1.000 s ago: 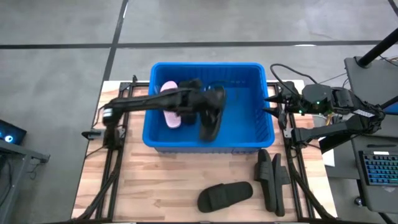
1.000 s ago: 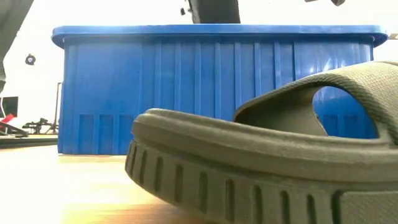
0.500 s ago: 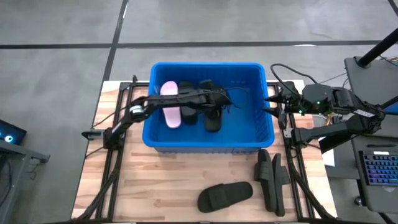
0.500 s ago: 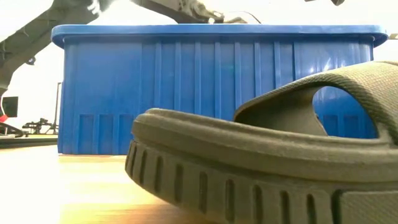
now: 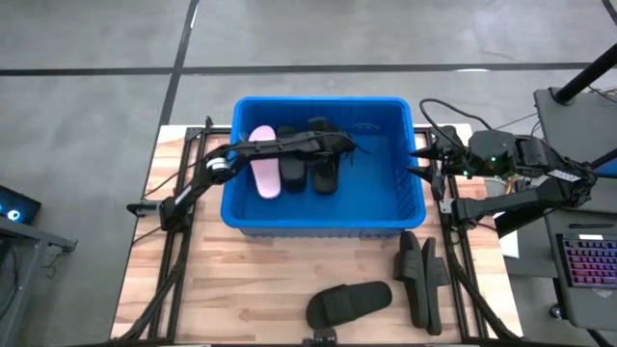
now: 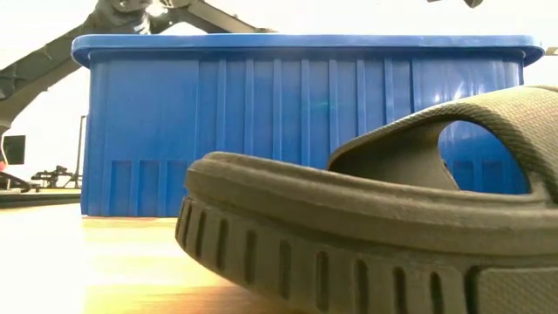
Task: Pick and place slides into bin
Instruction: Put the black slide into the bin
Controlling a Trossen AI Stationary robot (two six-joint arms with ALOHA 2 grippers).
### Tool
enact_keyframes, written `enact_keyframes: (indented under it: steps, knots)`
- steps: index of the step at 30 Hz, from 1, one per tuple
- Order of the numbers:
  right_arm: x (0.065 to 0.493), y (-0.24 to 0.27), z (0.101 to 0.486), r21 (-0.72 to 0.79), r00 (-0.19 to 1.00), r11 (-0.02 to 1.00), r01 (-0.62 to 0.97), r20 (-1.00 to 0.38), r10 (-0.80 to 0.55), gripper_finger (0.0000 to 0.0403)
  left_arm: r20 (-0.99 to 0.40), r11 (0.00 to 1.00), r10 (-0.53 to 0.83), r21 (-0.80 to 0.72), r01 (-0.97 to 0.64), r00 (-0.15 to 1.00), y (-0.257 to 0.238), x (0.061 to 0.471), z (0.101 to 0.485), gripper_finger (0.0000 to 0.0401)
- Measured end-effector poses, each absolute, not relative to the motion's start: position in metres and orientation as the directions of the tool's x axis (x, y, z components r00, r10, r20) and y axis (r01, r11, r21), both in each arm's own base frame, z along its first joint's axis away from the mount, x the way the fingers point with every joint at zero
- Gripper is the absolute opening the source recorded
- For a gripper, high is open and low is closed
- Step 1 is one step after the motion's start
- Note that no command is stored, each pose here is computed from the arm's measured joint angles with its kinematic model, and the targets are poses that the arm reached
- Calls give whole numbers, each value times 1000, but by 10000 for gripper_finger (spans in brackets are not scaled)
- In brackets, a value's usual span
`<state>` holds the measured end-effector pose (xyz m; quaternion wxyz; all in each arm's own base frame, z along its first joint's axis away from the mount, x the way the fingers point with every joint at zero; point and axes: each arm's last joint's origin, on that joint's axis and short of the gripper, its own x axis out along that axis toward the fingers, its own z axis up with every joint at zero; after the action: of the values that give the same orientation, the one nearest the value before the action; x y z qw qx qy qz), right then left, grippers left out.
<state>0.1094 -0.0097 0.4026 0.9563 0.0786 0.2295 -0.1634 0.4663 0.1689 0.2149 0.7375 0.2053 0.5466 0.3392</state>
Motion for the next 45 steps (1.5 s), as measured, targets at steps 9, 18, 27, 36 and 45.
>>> enact_keyframes:
  steps: [9,18,27,36,45]
  knots:
    - [109,-10,403,73,841,935,347,-465,-276,203,-690,692,718,694,-198,93,178,465,187,2]
    - [109,-10,403,74,841,935,348,-465,-276,203,-711,718,695,680,-151,102,182,465,183,98]
    - [109,-10,402,76,841,934,349,-466,-276,203,-811,824,567,554,-120,145,181,459,187,295]
    - [109,-10,402,75,840,934,349,-466,-276,203,-891,917,397,396,-51,221,175,451,212,363]
    - [109,-10,402,75,840,934,349,-466,-276,203,-815,839,544,526,-139,200,191,448,225,363]
